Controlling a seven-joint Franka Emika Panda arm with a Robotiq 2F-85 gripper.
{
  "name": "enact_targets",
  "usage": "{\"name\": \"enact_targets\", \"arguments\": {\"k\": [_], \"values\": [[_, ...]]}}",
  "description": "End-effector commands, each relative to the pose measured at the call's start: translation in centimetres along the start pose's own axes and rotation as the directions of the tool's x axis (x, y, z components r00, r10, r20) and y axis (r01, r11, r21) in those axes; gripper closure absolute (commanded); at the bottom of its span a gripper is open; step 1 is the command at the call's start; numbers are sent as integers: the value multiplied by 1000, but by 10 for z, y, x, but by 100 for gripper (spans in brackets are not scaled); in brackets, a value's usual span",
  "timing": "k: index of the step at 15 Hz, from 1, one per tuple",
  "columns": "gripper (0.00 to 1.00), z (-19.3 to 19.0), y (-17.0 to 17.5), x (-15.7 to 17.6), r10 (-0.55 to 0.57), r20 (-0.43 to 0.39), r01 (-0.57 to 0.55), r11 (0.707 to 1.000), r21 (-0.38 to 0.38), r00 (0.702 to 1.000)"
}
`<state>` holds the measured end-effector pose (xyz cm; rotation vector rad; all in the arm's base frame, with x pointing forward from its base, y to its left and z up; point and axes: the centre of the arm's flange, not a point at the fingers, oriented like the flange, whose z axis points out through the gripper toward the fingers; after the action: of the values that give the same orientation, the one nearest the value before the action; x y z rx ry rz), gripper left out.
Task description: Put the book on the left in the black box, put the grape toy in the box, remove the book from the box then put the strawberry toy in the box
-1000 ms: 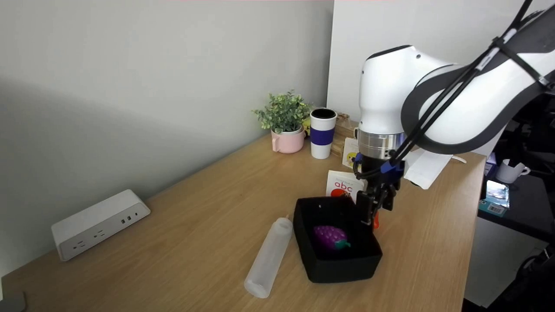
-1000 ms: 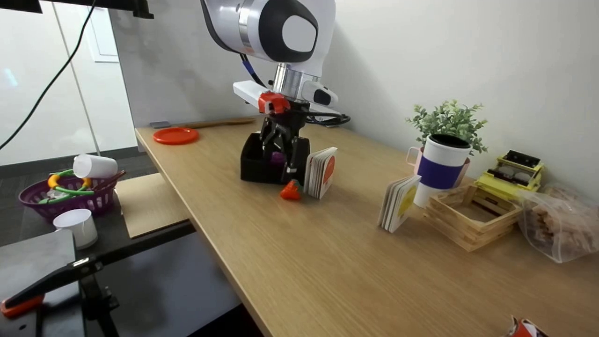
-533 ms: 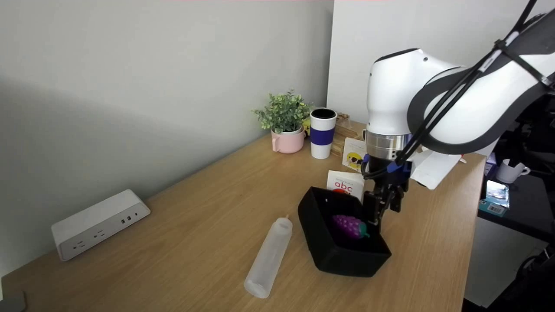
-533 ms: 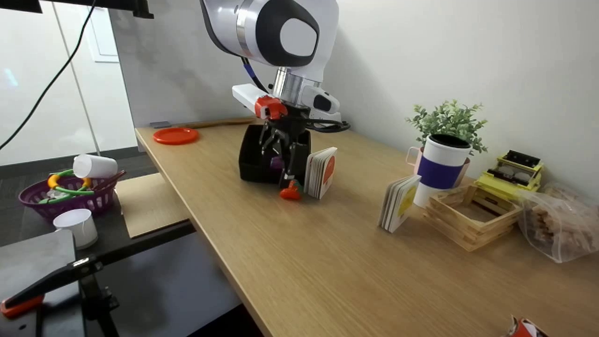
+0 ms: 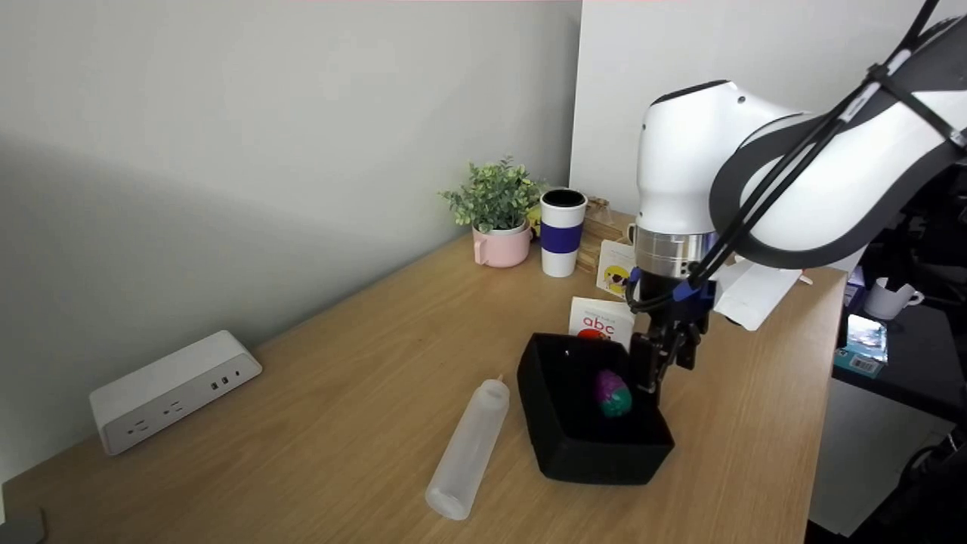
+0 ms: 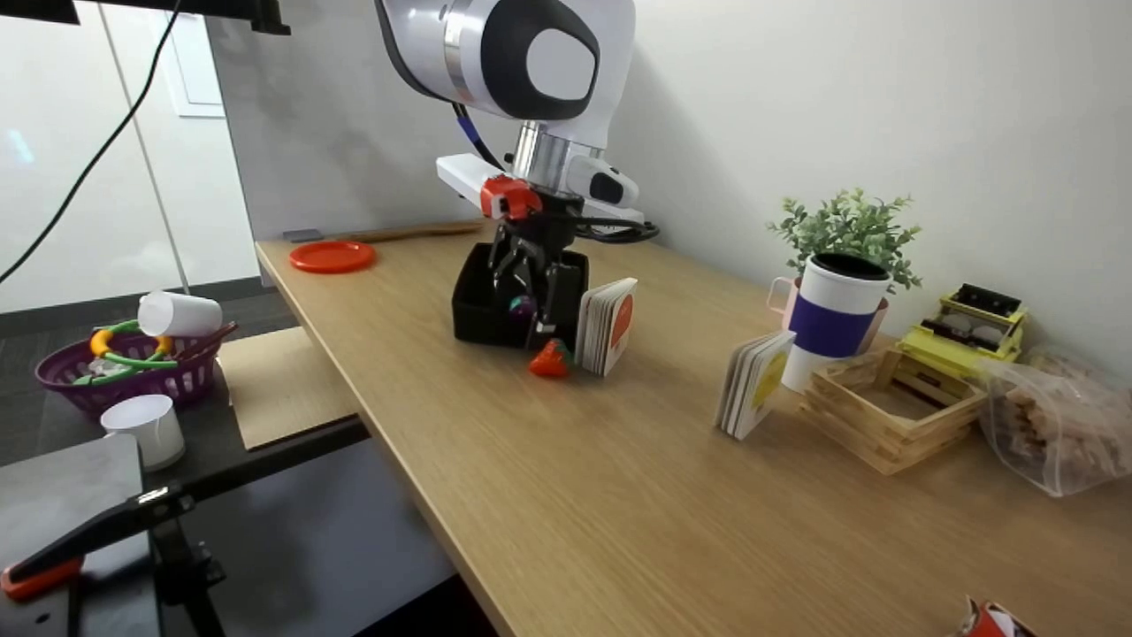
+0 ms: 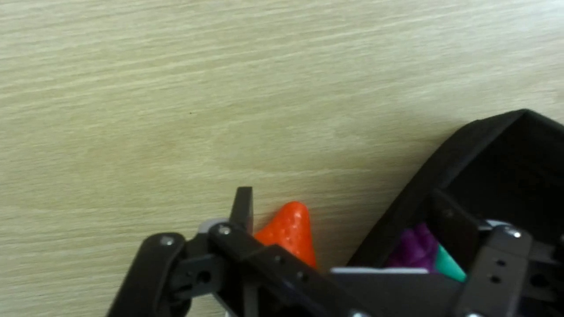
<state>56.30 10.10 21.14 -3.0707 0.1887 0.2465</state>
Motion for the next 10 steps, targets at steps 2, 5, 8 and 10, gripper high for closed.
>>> {"name": "enact_targets", "arguments": {"k": [2, 5, 8, 10], "values": [[0, -6, -5, -6, -11, -4, 11, 1000, -16, 1000], [0, -12, -12, -7, -25, -20, 24, 999, -25, 999], [0, -19, -20, -8, -48, -38, 46, 998, -46, 998], [0, -25, -26, -10, -61, -51, 58, 996, -65, 997]]}}
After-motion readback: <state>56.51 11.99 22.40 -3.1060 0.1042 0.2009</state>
